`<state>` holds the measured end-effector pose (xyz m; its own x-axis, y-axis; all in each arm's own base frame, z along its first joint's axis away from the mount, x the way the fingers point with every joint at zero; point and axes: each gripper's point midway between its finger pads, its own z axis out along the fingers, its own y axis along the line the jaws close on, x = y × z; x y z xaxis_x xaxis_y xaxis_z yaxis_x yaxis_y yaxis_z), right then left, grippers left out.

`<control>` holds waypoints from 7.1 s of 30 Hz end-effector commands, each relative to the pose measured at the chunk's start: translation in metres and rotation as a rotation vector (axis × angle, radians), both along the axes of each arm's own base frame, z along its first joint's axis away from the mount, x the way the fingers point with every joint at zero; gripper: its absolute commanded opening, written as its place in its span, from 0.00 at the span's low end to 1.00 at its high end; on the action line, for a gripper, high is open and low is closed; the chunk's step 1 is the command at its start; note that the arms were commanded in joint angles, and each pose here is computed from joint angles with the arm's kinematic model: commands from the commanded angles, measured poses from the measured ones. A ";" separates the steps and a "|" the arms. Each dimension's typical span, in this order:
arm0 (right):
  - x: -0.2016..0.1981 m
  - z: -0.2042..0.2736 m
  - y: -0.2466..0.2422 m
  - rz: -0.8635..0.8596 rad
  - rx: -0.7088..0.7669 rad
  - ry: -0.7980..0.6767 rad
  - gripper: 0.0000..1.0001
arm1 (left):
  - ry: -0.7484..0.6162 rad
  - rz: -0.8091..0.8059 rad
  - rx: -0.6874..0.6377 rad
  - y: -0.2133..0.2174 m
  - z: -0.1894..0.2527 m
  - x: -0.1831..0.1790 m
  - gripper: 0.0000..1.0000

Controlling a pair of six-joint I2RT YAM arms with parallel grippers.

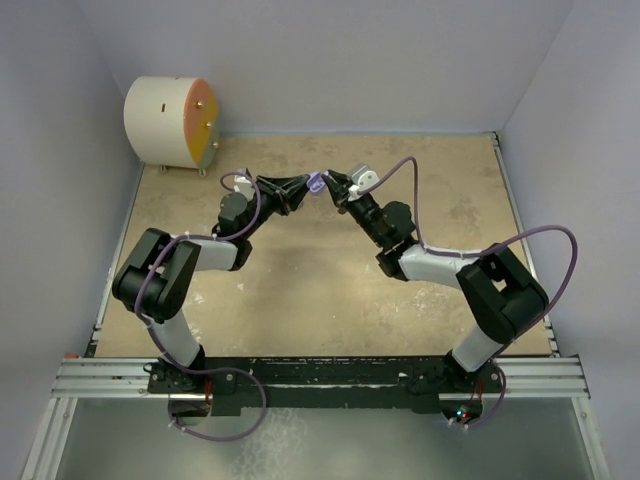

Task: Insert the wireless bluetooth earbuds into the charging case
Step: Place the earbud in the charging case.

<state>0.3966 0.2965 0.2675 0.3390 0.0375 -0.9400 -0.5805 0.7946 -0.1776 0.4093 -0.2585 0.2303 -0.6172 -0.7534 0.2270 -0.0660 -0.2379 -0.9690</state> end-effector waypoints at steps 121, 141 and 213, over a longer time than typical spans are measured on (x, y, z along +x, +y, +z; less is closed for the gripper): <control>0.014 -0.007 -0.003 -0.095 -0.040 0.353 0.56 | -0.096 0.048 -0.027 0.009 0.032 0.017 0.00; 0.025 -0.011 -0.003 -0.141 -0.047 0.402 0.57 | -0.081 0.068 0.052 0.011 0.021 0.015 0.00; 0.042 -0.041 -0.052 -0.271 -0.013 0.488 0.76 | -0.074 0.185 -0.047 0.046 0.014 0.011 0.00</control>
<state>0.4477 0.2455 0.2140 -0.1994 -0.0391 -0.9791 -0.3466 0.9374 0.0331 0.4186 -0.2296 0.2161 -0.5326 -0.8240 0.1935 -0.0486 -0.1984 -0.9789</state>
